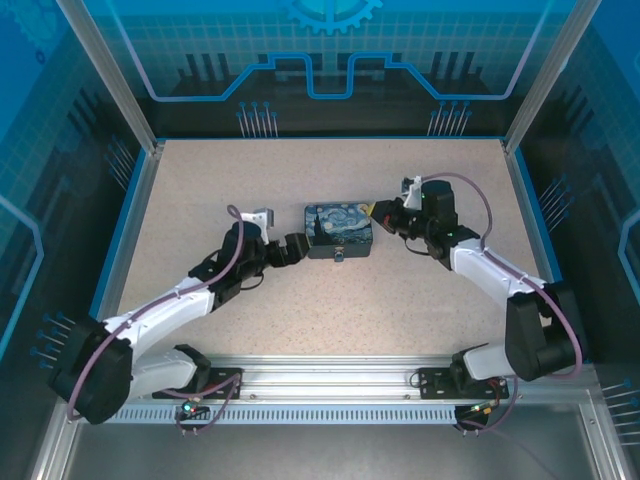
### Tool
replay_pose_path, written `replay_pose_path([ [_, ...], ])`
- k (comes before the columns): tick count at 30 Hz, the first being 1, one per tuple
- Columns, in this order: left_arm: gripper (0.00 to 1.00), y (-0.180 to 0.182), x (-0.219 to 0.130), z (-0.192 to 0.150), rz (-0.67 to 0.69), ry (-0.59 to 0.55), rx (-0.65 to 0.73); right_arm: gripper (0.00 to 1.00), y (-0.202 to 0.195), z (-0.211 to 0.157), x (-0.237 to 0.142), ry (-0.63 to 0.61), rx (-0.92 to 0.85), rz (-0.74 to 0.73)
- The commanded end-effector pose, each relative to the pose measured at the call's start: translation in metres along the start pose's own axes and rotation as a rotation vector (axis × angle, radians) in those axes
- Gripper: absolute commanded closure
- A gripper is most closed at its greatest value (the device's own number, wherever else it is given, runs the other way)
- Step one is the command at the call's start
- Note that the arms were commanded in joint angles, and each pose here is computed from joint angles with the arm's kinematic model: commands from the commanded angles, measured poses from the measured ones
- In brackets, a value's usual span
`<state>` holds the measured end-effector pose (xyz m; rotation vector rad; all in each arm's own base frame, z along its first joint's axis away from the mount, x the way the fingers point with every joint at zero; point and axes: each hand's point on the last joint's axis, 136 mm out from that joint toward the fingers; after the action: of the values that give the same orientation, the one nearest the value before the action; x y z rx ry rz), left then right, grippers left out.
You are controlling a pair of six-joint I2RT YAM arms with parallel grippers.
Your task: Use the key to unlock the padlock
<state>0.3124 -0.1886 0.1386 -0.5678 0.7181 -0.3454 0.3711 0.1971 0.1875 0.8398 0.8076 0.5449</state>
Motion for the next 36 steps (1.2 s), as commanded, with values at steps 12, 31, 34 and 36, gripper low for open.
replay_pose_path([
  [12, 0.01, -0.031, 0.056, -0.066, -0.120, 0.116, 0.103, 1.00, 0.003, 0.028, 0.061, 0.061, -0.021, 0.000],
  [31, 0.01, -0.033, 0.111, -0.083, -0.017, -0.017, 0.393, 1.00, -0.005, 0.020, 0.104, 0.108, 0.017, 0.013],
  [34, 0.01, -0.032, 0.116, -0.081, -0.008, -0.034, 0.409, 1.00, -0.008, 0.016, 0.108, 0.115, 0.019, 0.008],
  [36, 0.01, -0.032, 0.118, -0.082, -0.003, -0.041, 0.418, 1.00, -0.010, 0.014, 0.110, 0.121, 0.022, 0.007],
])
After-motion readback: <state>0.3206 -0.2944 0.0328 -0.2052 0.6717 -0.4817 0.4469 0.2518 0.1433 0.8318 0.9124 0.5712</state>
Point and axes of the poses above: each hand's point on the last joint's axis, 136 mm out from that joint toward the fingers, its own x axis out along the fingers, its own y axis along the line the jaws close on, z = x × y, and after that the axes turned 3 degrees about -x, right-handed
